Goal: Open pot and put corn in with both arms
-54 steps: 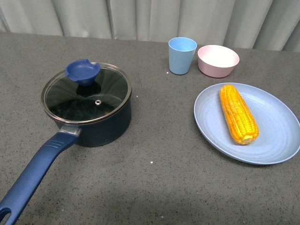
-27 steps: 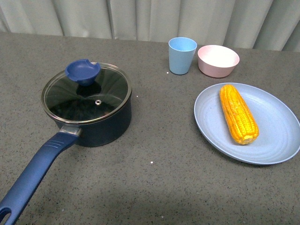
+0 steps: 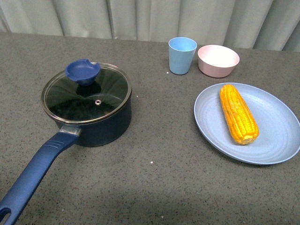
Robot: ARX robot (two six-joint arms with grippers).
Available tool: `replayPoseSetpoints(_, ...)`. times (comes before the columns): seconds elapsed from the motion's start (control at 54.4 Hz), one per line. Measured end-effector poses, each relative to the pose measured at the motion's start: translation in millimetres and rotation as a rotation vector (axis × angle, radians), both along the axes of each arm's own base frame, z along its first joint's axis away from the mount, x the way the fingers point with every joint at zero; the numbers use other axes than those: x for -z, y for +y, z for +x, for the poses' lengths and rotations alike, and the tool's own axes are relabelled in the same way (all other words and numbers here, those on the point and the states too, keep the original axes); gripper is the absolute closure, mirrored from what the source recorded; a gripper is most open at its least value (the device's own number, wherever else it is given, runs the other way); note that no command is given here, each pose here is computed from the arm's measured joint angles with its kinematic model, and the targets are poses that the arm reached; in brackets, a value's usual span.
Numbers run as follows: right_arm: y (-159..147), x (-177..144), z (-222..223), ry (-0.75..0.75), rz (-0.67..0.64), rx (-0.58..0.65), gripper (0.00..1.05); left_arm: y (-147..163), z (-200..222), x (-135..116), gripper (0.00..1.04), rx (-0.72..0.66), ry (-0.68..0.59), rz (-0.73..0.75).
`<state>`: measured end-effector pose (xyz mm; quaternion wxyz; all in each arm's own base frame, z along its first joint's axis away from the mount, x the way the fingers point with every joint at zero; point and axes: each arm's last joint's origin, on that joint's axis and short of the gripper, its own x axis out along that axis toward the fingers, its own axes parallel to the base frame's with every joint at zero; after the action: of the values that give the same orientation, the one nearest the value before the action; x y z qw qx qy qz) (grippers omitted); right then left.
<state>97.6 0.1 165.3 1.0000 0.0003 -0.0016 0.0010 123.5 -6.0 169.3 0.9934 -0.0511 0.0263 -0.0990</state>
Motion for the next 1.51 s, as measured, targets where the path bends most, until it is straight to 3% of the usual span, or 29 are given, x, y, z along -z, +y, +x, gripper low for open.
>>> replayPoseSetpoints(0.202,0.0,0.0,0.0,0.000,0.000,0.000,0.09,-19.6,50.0,-7.5,0.06,-0.016,-0.030,-0.048)
replayPoseSetpoints(0.717,0.0,0.0,0.0,0.000,0.000,0.000,0.09,-88.7,147.7,38.5,0.06,0.034,0.065,-0.016)
replayPoseSetpoints(1.213,0.0,0.0,0.0,0.000,0.000,0.000,0.09,-107.4,194.8,74.1,0.06,0.021,0.135,0.095)
replayPoseSetpoints(1.508,0.0,0.0,0.0,0.000,0.000,0.000,0.09,-100.3,212.8,87.2,0.06,-0.013,0.157,0.133)
